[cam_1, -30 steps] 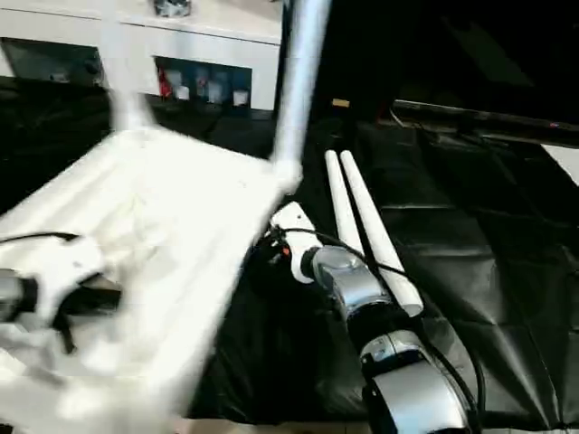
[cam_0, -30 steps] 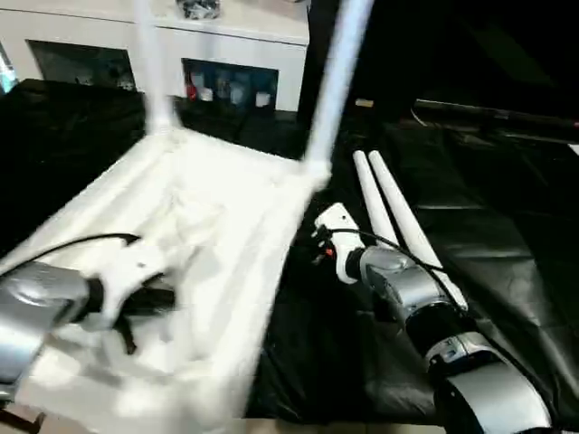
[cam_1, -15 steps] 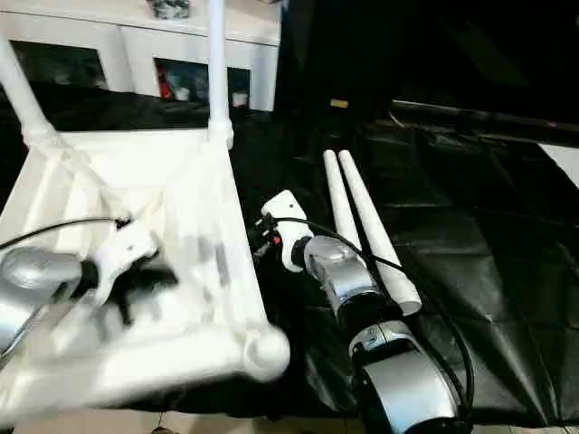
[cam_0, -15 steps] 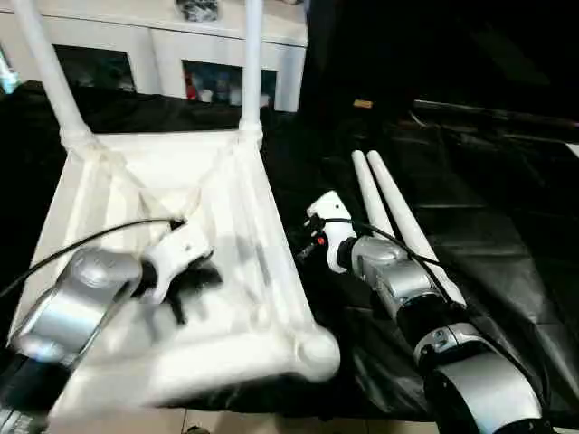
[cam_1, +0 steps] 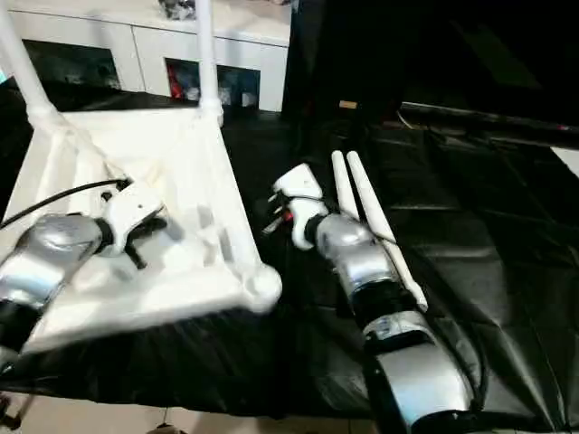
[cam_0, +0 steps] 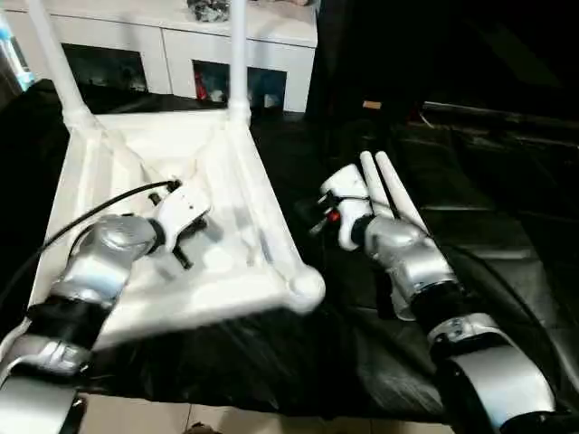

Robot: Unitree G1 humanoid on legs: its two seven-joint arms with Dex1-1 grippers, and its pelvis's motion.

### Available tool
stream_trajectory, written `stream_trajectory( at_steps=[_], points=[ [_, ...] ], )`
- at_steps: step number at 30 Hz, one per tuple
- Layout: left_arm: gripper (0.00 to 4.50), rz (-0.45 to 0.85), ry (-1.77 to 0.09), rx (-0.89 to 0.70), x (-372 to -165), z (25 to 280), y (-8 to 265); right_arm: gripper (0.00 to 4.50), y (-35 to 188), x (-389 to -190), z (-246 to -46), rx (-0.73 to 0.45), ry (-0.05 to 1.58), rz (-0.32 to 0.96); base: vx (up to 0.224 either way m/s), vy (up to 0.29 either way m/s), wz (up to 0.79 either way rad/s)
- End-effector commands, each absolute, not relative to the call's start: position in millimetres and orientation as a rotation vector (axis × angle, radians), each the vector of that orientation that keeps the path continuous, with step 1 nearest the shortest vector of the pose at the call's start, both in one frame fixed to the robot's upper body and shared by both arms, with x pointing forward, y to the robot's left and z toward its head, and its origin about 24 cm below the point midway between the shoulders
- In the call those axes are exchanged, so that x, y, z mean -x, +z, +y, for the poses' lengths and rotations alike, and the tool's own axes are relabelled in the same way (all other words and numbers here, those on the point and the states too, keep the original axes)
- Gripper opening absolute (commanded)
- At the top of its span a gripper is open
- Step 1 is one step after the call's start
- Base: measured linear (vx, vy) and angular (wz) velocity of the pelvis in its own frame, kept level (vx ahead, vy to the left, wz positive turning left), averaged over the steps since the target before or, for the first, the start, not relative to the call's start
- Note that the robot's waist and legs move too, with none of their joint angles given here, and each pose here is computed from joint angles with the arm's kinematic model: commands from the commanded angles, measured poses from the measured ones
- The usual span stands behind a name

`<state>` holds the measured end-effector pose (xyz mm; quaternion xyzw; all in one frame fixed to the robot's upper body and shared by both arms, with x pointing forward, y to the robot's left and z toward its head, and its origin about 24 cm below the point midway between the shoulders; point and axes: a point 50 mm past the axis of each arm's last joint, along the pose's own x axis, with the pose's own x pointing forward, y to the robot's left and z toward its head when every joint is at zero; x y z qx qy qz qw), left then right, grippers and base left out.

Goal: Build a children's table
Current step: Rotate table base, then pick table leg

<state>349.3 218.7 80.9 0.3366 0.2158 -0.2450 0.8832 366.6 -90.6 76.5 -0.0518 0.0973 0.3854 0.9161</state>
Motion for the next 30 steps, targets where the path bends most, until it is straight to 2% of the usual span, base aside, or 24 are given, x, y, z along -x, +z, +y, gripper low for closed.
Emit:
stream_trajectory(
  at_steps=[1,5,7,8,9,11,12,14,17,19,26,30],
  points=[
    [0.00,0.422,-0.481,-0.735,-353.1,220.2,83.7,0.05,76.9,-367.6,-107.8,0.083,0.701,0.209,0.000,0.000,0.00],
    [0.00,0.397,-0.488,-0.717,-349.8,221.4,89.1,0.05,79.3,-368.0,-123.5,0.092,0.578,0.245,0.000,0.000,0.00],
    [0.00,0.346,-0.510,-0.662,-346.3,217.8,98.3,0.05,81.9,-362.3,-129.3,0.063,0.601,0.258,0.000,0.000,0.00],
    [0.00,0.294,-0.505,-0.584,-343.0,214.1,107.5,0.05,86.5,-355.5,-134.5,0.049,0.611,0.234,0.000,0.000,0.00],
    [0.00,0.294,-0.505,-0.584,-343.0,214.1,107.5,0.05,86.5,-355.5,-134.5,0.049,0.611,0.234,0.000,0.000,0.00],
    [0.00,0.258,-0.541,-0.494,-335.8,208.0,115.1,0.21,90.2,-350.7,-141.2,0.010,0.562,0.227,0.000,0.000,0.00],
    [0.41,0.236,-0.553,-0.455,-331.9,204.1,118.0,0.39,91.3,-347.7,-144.2,0.011,0.539,0.231,0.000,0.000,0.00],
    [0.41,0.205,-0.573,-0.385,-325.8,197.3,121.3,0.49,92.8,-342.1,-147.4,0.016,0.511,0.245,0.000,0.000,0.00],
    [0.81,0.157,-0.628,-0.274,-312.0,175.8,123.3,0.79,94.0,-333.5,-156.8,0.022,0.409,0.303,0.000,0.000,0.00],
    [0.86,0.137,-0.651,-0.235,-306.6,165.4,122.5,0.83,95.1,-330.6,-163.3,0.034,0.345,0.326,0.000,0.000,0.00],
    [1.47,0.141,-0.754,-0.204,-294.6,144.2,117.2,1.53,102.1,-324.5,-174.3,0.021,0.275,0.348,0.000,0.000,0.00],
    [1.74,0.171,-0.814,-0.202,-289.6,133.2,113.6,1.76,104.7,-317.2,-179.2,0.012,0.246,0.378,0.000,0.000,0.00]
  ],
)
